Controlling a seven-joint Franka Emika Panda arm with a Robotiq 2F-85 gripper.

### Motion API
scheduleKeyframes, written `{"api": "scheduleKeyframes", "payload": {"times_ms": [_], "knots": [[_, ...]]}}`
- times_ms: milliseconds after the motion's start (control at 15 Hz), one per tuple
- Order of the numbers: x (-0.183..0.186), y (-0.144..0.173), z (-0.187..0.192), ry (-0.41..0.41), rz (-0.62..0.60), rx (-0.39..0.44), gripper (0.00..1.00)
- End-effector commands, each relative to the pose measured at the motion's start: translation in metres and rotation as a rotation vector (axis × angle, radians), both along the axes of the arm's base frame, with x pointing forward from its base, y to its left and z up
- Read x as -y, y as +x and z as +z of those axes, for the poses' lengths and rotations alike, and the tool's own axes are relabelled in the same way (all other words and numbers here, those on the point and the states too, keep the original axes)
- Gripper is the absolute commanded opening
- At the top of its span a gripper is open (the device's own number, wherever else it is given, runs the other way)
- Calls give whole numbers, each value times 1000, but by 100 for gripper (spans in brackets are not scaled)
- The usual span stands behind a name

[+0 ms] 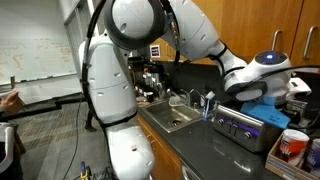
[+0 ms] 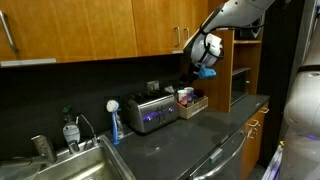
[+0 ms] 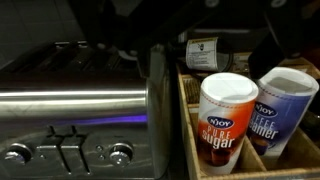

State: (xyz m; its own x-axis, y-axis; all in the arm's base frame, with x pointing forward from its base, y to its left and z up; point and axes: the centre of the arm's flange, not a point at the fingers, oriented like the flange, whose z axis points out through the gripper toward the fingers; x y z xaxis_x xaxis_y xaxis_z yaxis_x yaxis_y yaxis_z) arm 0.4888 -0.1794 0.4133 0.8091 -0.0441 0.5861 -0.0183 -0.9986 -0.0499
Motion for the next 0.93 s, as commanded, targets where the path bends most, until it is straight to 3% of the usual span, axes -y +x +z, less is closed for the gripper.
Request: {"api": "scheduleKeyframes", "payload": {"times_ms": [0,533,867], "knots": [[0,-2,-9,12,23,33,100],[-12,8,-30,18,14,93,100],[-9,11,-33,-35,-7,160,100]]}}
